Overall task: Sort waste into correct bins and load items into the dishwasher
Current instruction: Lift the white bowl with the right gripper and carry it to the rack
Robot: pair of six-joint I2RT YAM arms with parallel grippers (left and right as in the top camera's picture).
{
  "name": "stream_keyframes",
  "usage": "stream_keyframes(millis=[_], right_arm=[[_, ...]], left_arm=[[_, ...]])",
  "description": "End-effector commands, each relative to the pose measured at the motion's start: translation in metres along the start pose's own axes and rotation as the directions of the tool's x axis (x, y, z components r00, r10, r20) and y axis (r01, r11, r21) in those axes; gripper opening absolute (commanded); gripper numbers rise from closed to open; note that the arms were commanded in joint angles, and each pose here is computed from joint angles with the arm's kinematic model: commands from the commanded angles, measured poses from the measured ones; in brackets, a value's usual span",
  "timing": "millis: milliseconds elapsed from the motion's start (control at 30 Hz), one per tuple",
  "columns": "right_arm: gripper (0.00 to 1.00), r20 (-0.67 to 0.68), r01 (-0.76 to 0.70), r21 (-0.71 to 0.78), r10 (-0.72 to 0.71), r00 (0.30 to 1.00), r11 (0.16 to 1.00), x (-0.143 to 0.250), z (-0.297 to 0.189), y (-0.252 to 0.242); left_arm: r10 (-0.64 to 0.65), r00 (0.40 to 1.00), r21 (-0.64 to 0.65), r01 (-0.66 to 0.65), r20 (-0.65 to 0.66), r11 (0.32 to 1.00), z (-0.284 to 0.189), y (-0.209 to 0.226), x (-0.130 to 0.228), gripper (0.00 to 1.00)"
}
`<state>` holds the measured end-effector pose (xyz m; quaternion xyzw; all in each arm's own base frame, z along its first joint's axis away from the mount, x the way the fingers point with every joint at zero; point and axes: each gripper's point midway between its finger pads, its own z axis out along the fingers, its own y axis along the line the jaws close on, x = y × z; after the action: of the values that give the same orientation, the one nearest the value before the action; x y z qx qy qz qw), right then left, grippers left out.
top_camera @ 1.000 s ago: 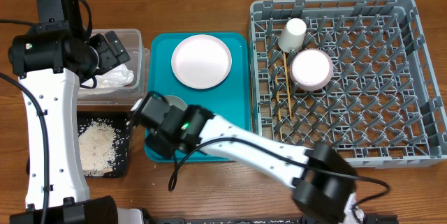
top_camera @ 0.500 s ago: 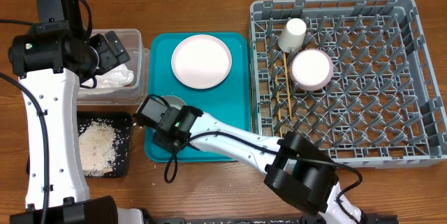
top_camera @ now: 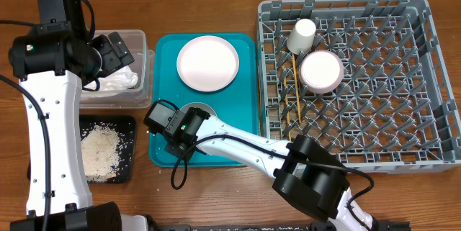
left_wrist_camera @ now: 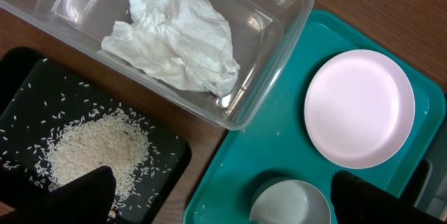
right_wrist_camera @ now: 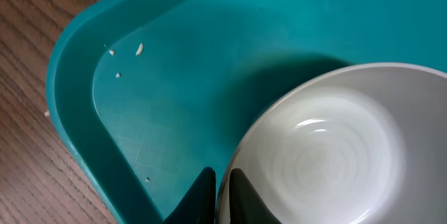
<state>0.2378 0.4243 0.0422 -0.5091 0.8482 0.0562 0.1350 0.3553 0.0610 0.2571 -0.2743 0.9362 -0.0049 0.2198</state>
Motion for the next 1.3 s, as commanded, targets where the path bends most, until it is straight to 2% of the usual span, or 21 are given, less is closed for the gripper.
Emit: stream_keyframes(millis=[0, 133, 233, 333, 467, 567, 700, 867, 1067, 1267], right_arm=[[0.1, 0.003, 0.004, 0.009, -0.004, 1.0, 1.0, -0.001, 0.0, -0.001], [0.1, -0.007, 0.004, 0.009, -0.004, 1.0, 1.0, 0.001, 0.0, -0.001], [0.04, -0.006, -0.014, 0.009, 0.014, 1.0, 1.0, 0.001, 0.0, -0.001], [0.04, 0.01, -0.044, 0.017, 0.043, 0.999, 0.999, -0.007, -0.013, -0.004], [0.04, 0.071, -0.162, 0.013, 0.161, 0.984, 0.987, -0.03, -0.063, -0.015], [0.04, 0.125, -0.278, -0.003, 0.276, 0.953, 0.96, -0.042, -0.12, -0.034], [0.04, 0.182, -0.395, -0.101, 0.407, 0.895, 0.913, -0.042, -0.19, -0.056], [0.04, 0.194, -0.569, -0.242, 0.614, 0.765, 0.786, -0.015, -0.251, -0.104], [0.04, 0.04, -0.7, -0.401, 0.775, 0.631, 0.591, 0.034, -0.275, -0.153], [0.04, -0.058, -0.685, -0.573, 0.812, 0.58, 0.449, 0.069, -0.287, -0.181]], left_arm=[[0.001, 1.0, 0.0, -0.001, 0.018, 1.0, -0.004, 0.001, -0.005, 1.0], [0.001, 1.0, 0.0, -0.001, 0.018, 1.0, -0.004, 0.001, -0.005, 1.0], [0.001, 1.0, 0.0, -0.001, 0.018, 1.0, -0.004, 0.001, -0.005, 1.0], [0.001, 1.0, 0.0, -0.001, 0.018, 1.0, -0.004, 0.001, -0.005, 1.0], [0.001, 1.0, 0.0, -0.001, 0.018, 1.0, -0.004, 0.001, -0.005, 1.0], [0.001, 1.0, 0.0, -0.001, 0.018, 1.0, -0.004, 0.001, -0.005, 1.0], [0.001, 1.0, 0.0, -0.001, 0.018, 1.0, -0.004, 0.001, -0.005, 1.0], [0.001, 1.0, 0.0, -0.001, 0.018, 1.0, -0.004, 0.001, -0.005, 1.0], [0.001, 1.0, 0.0, -0.001, 0.018, 1.0, -0.004, 0.001, -0.005, 1.0], [0.001, 1.0, 0.0, -0.001, 0.018, 1.0, -0.004, 0.001, -0.005, 1.0]])
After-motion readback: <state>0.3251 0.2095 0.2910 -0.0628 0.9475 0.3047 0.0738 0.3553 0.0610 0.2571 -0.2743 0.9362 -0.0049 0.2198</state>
